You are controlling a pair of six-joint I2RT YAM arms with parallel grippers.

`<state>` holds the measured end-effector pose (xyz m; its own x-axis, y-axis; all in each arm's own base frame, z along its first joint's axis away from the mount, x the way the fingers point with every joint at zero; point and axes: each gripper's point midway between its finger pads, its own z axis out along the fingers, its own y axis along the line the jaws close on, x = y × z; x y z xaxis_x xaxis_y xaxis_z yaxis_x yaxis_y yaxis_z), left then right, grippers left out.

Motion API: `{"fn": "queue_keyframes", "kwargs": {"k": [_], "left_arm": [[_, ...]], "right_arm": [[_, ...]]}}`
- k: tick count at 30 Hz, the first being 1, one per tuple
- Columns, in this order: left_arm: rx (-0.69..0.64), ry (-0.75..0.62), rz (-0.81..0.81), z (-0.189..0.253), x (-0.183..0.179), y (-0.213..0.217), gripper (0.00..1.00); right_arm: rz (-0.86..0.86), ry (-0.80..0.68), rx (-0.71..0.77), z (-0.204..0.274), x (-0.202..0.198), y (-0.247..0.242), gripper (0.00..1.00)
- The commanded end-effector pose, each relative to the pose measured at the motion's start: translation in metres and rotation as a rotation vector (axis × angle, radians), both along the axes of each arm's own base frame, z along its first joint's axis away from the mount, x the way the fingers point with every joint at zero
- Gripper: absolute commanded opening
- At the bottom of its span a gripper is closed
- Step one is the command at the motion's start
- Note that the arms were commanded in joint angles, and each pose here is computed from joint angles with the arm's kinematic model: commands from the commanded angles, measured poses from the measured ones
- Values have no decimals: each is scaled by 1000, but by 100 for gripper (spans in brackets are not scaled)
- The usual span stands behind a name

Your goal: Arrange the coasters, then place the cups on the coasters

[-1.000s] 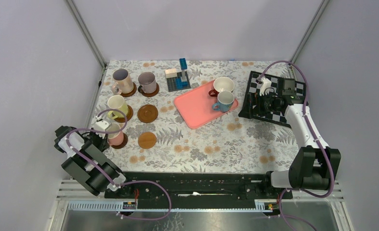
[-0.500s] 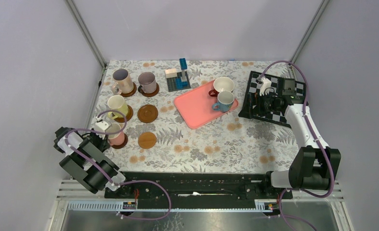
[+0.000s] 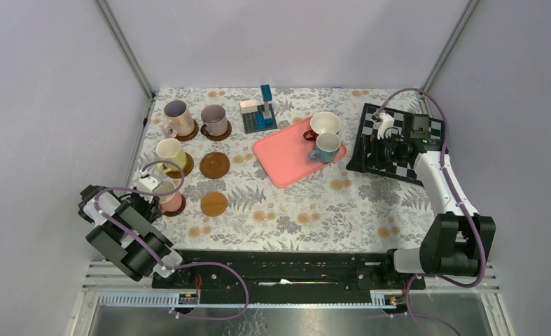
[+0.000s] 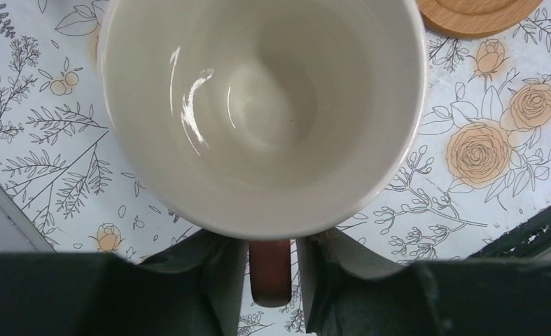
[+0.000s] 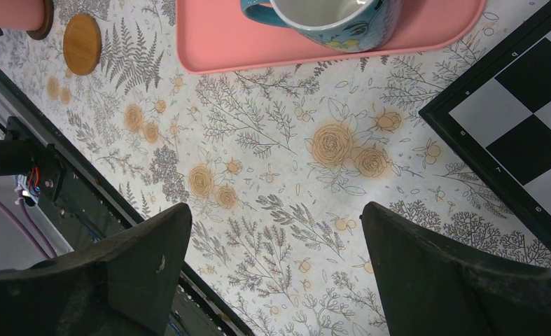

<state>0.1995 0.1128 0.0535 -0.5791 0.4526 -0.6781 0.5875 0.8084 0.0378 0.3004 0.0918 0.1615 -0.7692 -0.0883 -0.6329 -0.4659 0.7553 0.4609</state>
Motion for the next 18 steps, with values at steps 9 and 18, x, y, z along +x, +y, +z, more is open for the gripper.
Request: {"fn": "queue_keyframes", "kwargs": {"k": [9, 18], "left_arm": [[11, -12, -17, 2, -3, 5, 59], [24, 54, -35, 1, -20, 15, 86]], "right_arm": [[11, -36, 20, 14, 3, 2, 98], [13, -35, 20, 13, 3, 2, 98]]}}
